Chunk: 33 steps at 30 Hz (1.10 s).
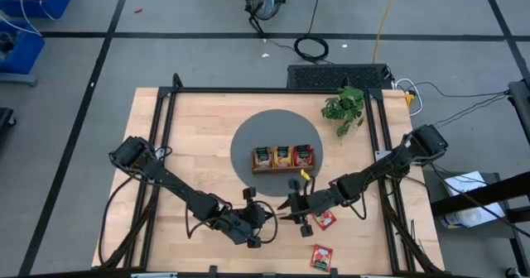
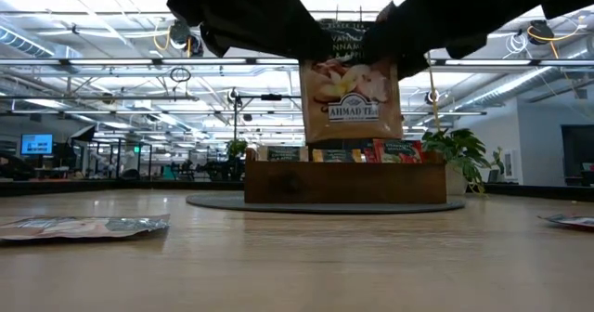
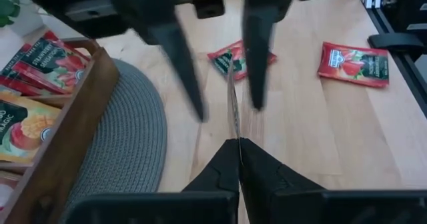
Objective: Pick & Place Tea
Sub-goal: Put the top brown tea bag into the left slot of the wooden organizer
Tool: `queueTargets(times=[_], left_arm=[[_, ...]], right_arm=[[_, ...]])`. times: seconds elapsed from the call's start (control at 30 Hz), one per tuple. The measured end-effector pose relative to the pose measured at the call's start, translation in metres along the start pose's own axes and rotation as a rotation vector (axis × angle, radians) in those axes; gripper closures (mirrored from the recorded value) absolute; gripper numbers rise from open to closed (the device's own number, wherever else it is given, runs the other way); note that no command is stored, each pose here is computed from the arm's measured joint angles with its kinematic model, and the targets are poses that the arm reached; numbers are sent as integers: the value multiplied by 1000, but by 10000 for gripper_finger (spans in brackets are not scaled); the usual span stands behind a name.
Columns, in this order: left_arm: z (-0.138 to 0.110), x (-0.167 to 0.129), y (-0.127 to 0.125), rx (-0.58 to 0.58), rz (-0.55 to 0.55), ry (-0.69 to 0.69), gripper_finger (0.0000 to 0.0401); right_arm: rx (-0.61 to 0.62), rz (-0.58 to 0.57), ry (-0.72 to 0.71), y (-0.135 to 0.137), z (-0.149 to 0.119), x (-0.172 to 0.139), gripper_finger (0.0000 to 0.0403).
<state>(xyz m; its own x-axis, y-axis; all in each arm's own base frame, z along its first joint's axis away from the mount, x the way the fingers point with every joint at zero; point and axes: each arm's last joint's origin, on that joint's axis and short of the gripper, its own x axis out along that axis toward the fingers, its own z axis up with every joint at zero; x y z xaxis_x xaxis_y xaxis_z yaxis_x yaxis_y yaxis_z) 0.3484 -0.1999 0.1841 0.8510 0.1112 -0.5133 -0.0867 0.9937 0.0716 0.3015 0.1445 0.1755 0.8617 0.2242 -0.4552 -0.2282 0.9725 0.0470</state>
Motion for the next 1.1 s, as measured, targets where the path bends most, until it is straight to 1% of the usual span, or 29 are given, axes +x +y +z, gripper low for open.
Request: queueTargets(times=[0.13,0.27,0.33,0.47,0.57,0.67,0.87,0.93,1.0,1.1], left_arm=[[-1,0,0,4,2,8,396],[-1,0,0,2,1,6,387],[0,0,0,0,0,4,390],[-1,0,0,2,0,6,396],[0,0,0,0,-1,3,381],[2,-2,0,-6,-6,-9,351],[8,-17,-4,31,-24,-18,269],[8,-25,-6,-9,-34,5,245],[3,-33,-10,-38,-33,36,229],[-12,-47,-23,-29,-10,90,221]], right_arm=[[-34,21,-17,1,1,2,322],[-43,59,-17,2,1,1,384],[-57,58,-14,2,1,1,397],[-48,57,-10,1,0,1,396],[-57,53,-7,0,0,2,401],[-57,42,13,-4,-1,2,401],[-62,9,57,-15,-4,4,402],[-77,-1,54,-18,-3,3,402],[-100,-12,49,-23,0,1,402],[-129,-38,18,-33,8,-4,402]])
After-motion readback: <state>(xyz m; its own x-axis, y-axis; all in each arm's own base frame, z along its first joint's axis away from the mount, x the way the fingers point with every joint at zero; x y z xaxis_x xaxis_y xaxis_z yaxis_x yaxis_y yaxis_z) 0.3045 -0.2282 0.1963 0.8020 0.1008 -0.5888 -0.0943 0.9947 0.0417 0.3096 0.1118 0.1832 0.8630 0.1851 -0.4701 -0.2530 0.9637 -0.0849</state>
